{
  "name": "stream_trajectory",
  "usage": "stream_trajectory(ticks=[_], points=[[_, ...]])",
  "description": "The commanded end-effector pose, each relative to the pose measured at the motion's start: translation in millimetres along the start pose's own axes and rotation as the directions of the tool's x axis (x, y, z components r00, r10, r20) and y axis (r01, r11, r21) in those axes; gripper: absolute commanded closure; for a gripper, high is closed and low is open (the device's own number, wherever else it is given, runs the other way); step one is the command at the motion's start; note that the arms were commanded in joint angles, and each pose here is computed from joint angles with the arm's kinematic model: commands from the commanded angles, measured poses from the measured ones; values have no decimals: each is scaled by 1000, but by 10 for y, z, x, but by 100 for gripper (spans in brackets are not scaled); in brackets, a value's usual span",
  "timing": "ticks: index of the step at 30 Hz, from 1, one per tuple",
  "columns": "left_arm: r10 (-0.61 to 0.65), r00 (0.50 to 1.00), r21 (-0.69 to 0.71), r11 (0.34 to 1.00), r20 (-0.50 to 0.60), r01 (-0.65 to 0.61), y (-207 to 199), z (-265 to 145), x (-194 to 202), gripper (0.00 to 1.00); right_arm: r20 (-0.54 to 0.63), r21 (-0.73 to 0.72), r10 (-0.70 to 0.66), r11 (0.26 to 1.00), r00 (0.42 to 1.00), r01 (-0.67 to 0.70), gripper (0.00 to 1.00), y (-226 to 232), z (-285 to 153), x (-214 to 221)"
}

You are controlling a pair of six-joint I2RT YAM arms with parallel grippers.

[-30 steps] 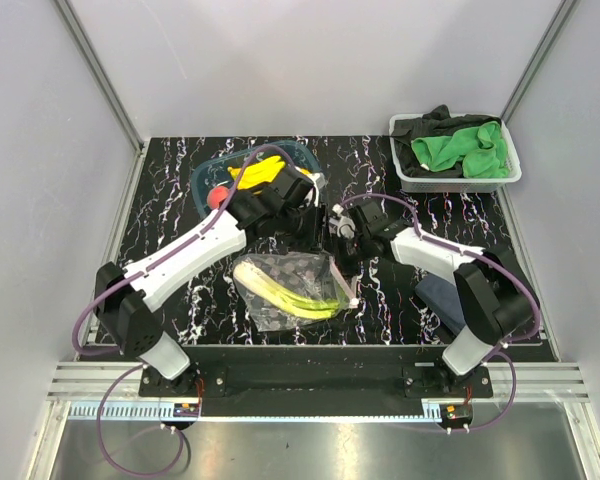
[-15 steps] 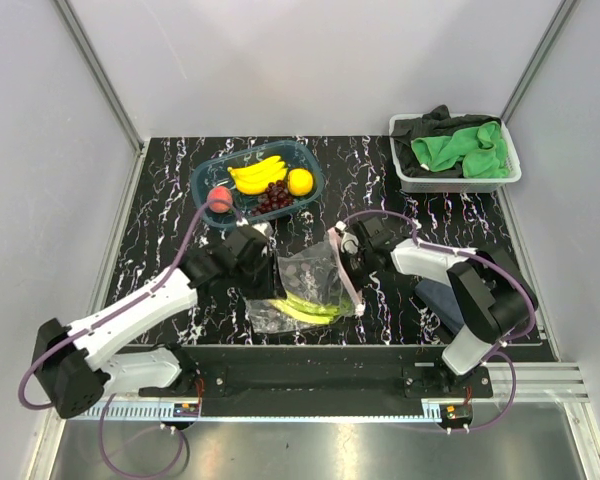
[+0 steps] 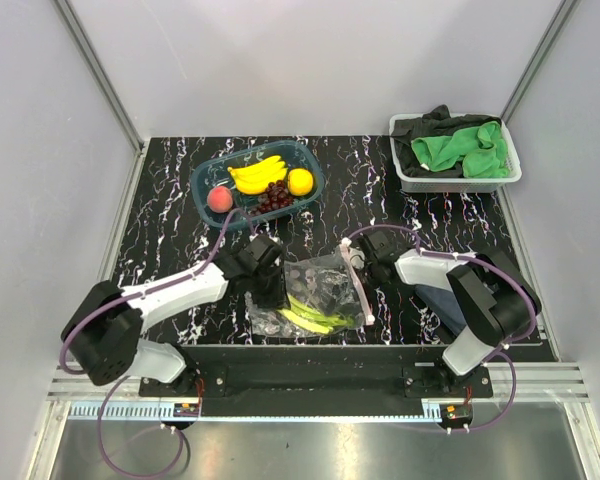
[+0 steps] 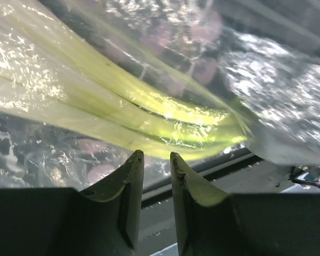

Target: Open the zip-top bag and remove the fake food

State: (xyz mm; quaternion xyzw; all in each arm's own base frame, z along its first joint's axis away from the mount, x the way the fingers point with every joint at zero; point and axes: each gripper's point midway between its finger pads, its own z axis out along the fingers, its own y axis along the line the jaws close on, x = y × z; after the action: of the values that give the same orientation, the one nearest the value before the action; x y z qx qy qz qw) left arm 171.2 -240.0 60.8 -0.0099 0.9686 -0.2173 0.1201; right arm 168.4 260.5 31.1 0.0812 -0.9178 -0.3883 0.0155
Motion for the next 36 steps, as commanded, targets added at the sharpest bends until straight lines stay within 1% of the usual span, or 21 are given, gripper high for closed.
stream_trajectory(ticks=[1,2,3,11,13,18,19,21,22,25,26,27,28,29,30,32,33,35,36], points=[[-6,1000,54,999,-21,7,-39,195,19,72,-21,-60,-37,998,999,35,37,68,-38,103],[-8,999,52,999,-31,10,-20,227,46,73,-30,-75,-38,997,999,35,33,84,-36,124],[-17,999,58,998,-34,19,-32,251,48,73,-44,-82,-32,996,999,28,32,72,-19,149],[-32,998,93,995,-57,37,-117,344,58,74,-101,-181,-17,983,995,-1,32,160,63,237],[-32,998,102,994,-51,37,-146,332,37,74,-105,-183,-19,983,994,-1,28,162,77,246],[-27,999,133,991,-43,32,-242,292,-14,74,-129,-195,3,980,992,-28,28,142,150,260],[-24,999,140,990,-37,29,-272,277,-36,74,-126,-202,1,979,992,-27,33,151,155,241],[-12,999,143,990,-30,17,-294,232,-59,74,-127,-200,7,979,992,-32,39,157,165,227],[-7,1000,146,989,-20,10,-311,201,-81,72,-122,-200,8,979,993,-32,41,168,160,212],[21,1000,139,990,22,-24,-337,51,-161,66,-106,-197,4,980,994,-25,57,216,110,185],[38,999,140,989,38,-43,-350,-8,-189,60,-95,-199,-4,980,995,-15,63,251,78,170],[41,998,116,992,44,-46,-303,-49,-192,56,-91,-199,-9,980,996,-9,64,271,62,167],[49,996,125,991,70,-57,-320,-152,-216,52,-92,-192,-4,981,996,-14,66,274,42,172],[61,995,120,990,82,-70,-305,-207,-224,43,-79,-196,-16,981,997,0,71,318,8,148],[57,995,93,994,80,-64,-228,-248,-203,38,-77,-194,-23,981,997,8,73,337,-10,147],[50,995,79,995,91,-57,-140,-385,-158,32,-69,-190,-30,982,997,16,76,393,-64,124],[31,995,51,998,97,-36,-34,-409,-153,27,-65,-190,-32,982,997,19,79,411,-85,112],[-5,994,23,1000,107,2,112,-515,-101,24,-58,-196,-40,980,998,28,84,480,-135,85],[-31,994,-6,999,109,32,242,-505,-74,22,-52,-198,-44,980,998,33,89,507,-152,68]])
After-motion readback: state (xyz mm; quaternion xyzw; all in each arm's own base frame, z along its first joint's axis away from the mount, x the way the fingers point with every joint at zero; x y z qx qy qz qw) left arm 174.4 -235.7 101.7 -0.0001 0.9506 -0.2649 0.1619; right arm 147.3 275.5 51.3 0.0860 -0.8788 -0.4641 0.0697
